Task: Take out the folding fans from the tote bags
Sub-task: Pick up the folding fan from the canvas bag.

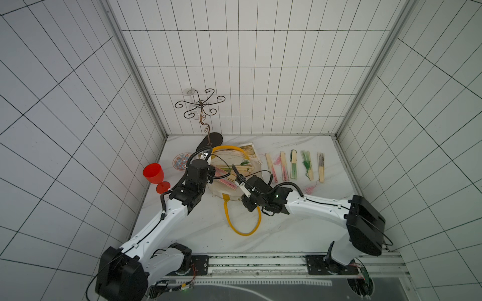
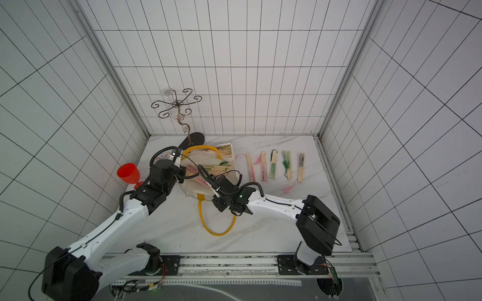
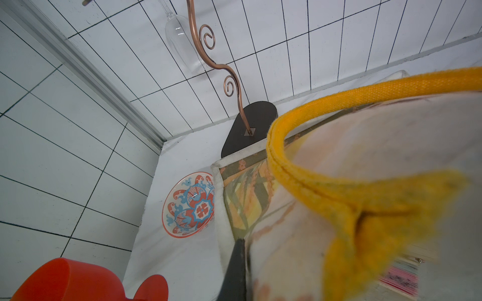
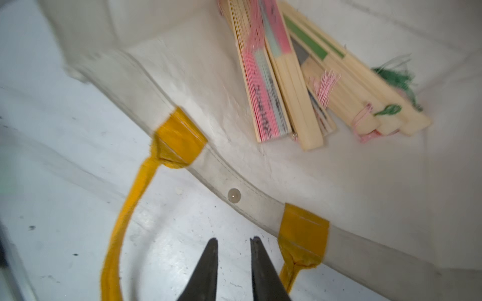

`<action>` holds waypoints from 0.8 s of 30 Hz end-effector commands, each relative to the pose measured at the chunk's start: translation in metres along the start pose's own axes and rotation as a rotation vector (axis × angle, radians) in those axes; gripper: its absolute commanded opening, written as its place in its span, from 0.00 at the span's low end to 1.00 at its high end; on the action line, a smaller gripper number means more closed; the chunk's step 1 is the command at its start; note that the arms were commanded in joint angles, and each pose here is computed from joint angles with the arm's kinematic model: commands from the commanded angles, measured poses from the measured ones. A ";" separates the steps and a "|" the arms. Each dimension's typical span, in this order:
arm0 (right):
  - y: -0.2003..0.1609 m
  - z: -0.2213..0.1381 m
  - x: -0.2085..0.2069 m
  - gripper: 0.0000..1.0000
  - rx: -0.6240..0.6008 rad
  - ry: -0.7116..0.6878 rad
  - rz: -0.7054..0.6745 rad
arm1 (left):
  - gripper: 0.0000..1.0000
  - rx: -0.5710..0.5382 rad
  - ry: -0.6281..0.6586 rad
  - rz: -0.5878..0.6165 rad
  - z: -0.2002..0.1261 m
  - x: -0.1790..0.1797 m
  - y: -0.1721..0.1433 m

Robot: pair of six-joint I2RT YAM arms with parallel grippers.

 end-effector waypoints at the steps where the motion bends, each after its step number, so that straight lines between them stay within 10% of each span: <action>1: 0.031 0.011 -0.018 0.23 -0.063 -0.030 0.044 | 0.00 -0.077 0.017 -0.035 -0.008 0.009 0.018; 24: 0.065 0.077 -0.038 0.48 -0.167 -0.177 -0.050 | 0.00 -0.095 -0.022 -0.032 -0.009 0.006 0.018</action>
Point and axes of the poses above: each gripper's point midway between its finger pads, its own z axis out along the fingers, its own x axis along the line the jaws close on, y = z × x, the point moved 7 cm from there along -z, back along the fingers, and after that the axes turned 13 degrees about z, right-handed, at the moved point
